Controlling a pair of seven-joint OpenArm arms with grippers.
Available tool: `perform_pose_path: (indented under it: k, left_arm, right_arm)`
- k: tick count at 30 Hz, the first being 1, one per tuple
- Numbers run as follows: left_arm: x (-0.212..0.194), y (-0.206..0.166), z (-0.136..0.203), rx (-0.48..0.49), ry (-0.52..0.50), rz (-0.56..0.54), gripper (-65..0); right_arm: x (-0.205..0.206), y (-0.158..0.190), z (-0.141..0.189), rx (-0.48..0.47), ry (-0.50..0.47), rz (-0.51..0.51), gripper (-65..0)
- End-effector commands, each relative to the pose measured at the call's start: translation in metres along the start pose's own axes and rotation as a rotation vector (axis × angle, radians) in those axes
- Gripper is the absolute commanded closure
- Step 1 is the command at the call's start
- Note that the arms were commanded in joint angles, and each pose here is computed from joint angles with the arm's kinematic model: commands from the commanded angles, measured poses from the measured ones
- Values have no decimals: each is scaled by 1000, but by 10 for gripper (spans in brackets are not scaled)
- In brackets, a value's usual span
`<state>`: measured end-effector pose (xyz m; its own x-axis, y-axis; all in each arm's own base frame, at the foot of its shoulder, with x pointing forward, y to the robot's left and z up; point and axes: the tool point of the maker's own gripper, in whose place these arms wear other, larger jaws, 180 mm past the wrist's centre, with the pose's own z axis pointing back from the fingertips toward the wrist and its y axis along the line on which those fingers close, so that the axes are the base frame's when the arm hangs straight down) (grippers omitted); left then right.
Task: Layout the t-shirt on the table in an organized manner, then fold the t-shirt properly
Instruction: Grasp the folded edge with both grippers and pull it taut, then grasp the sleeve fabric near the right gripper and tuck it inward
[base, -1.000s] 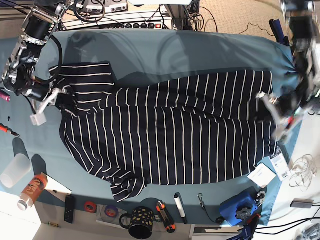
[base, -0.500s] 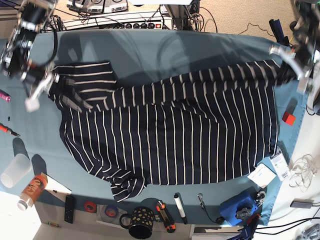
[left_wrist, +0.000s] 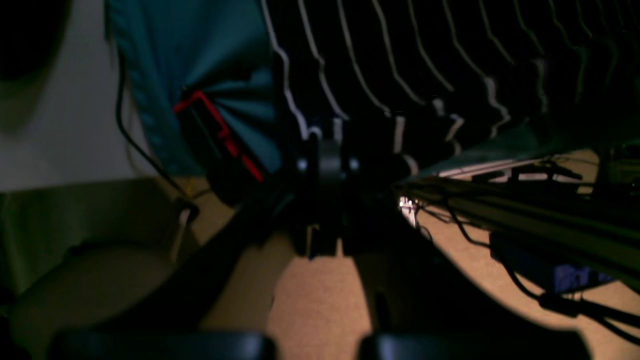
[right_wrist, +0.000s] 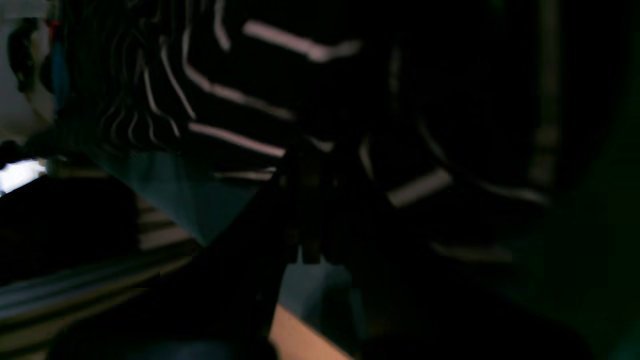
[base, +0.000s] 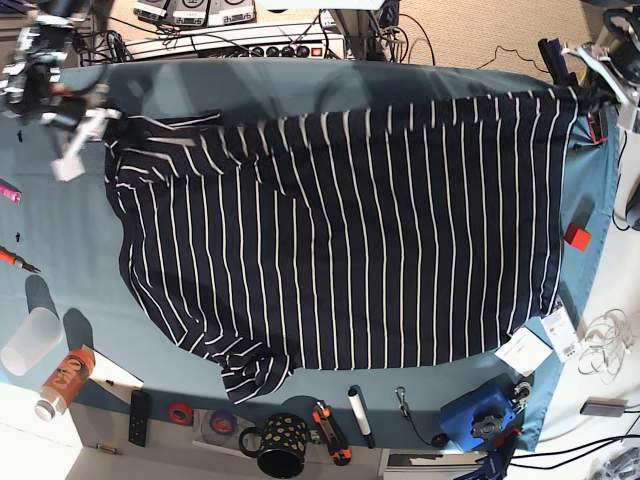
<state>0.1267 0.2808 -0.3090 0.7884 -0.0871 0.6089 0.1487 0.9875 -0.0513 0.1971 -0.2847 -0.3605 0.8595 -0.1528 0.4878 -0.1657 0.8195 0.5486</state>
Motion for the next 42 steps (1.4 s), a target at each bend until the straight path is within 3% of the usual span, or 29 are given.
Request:
perform_pose_path:
  k: [1, 8, 14, 19, 24, 29, 37, 42]
  left_arm:
    - [6, 1, 5, 4, -17, -30, 0]
    - [3, 5, 5, 24, 0, -46, 0]
    - [15, 5, 5, 23, -63, -50, 0]
    - [33, 5, 7, 21, -155, -56, 0]
    - [48, 5, 7, 19, -230, -57, 0]
    - [59, 13, -3, 8, -273, -57, 0]
    - [70, 18, -50, -45, -256, -42, 0]
    - [98, 43, -64, 97, -302, -7, 0]
  right_arm:
    - [24, 6, 15, 3, -44, 68, 0]
    - [58, 42, 47, -12, 4, 333, 0]
    - [67, 67, 46, 11, -15, 429, 0]
    - [85, 76, 41, 34, -96, 439, 0]
    - [101, 53, 39, -122, -90, 485, 0]
    - [110, 37, 41, -217, -78, 505, 0]
    - [129, -3, 45, -306, -154, 414, 0]
    - [135, -18, 43, -298, -177, 348, 0]
